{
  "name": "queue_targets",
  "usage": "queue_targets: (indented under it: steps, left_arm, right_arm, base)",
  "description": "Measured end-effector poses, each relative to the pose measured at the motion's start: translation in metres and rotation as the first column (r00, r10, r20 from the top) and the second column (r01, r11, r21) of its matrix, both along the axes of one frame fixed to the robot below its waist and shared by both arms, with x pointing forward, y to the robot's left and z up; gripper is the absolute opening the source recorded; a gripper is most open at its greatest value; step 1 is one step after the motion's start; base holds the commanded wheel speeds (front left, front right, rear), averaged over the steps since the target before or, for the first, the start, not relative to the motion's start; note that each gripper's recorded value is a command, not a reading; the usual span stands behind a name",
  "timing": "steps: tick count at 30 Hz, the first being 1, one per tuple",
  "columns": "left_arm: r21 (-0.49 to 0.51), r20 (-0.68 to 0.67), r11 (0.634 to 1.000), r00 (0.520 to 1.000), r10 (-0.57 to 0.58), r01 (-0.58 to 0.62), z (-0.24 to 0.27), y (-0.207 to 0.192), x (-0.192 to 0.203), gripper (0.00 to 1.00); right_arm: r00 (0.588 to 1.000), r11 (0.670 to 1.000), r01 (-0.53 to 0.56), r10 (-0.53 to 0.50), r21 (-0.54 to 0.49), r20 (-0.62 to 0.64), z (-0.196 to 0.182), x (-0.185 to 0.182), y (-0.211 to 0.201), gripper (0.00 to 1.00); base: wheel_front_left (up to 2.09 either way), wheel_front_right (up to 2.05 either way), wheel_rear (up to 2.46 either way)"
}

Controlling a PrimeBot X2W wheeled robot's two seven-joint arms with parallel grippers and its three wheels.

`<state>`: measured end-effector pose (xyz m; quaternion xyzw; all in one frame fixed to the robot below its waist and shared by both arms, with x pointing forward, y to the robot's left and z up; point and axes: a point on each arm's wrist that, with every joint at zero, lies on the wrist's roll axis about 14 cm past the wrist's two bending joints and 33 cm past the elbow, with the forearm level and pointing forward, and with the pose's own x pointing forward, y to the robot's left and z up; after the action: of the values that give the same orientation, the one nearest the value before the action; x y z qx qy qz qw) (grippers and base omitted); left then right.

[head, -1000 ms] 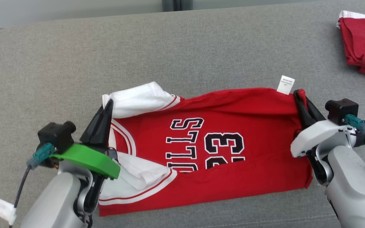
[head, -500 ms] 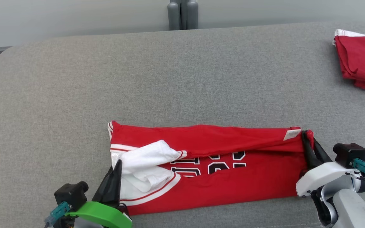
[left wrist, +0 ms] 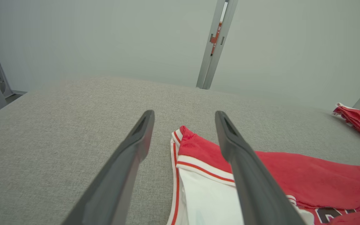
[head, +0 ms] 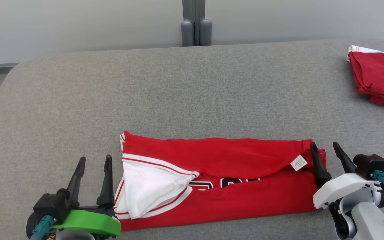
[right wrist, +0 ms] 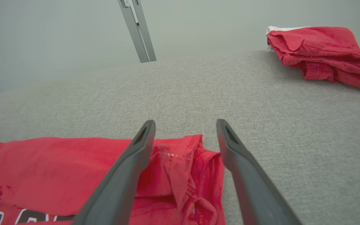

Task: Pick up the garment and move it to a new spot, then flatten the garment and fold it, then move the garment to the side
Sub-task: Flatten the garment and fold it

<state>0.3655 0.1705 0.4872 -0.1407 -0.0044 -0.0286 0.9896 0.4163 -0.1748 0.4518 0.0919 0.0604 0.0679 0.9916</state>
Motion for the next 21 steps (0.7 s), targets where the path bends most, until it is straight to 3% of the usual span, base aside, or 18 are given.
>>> queue_targets:
  steps: [9,10,12,13,21]
  left_arm:
    - [0.065,0.035,0.99,0.992,0.124,-0.126,0.008,0.036,-0.007,1.0]
    - [0.081,0.035,0.986,0.989,0.146,-0.148,0.007,0.045,-0.011,1.0]
    - [0.085,0.037,0.985,0.988,0.151,-0.153,0.007,0.047,-0.011,1.0]
    - [0.089,0.036,0.984,0.988,0.15,-0.152,0.006,0.048,-0.011,1.0]
    - [0.099,0.038,0.984,0.989,0.143,-0.147,0.006,0.048,-0.011,1.0]
  right_arm:
    - [0.987,1.0,0.02,-0.023,-0.017,-0.161,-0.047,-0.003,-0.003,1.0]
    - [0.966,1.0,0.028,-0.03,-0.012,-0.257,-0.074,-0.014,0.0,1.0]
    - [0.958,0.999,0.043,-0.036,0.019,-0.286,-0.081,-0.017,0.005,0.99]
    - [0.953,0.998,0.047,-0.031,0.046,-0.3,-0.084,-0.018,0.012,0.0]
    - [0.967,0.997,0.055,-0.038,0.058,-0.251,-0.067,-0.006,0.007,0.0]
  base:
    - [0.0,0.0,0.0]
    - [0.0,0.0,0.0]
    - [0.0,0.0,0.0]
    - [0.0,0.0,0.0]
    - [0.0,0.0,0.0]
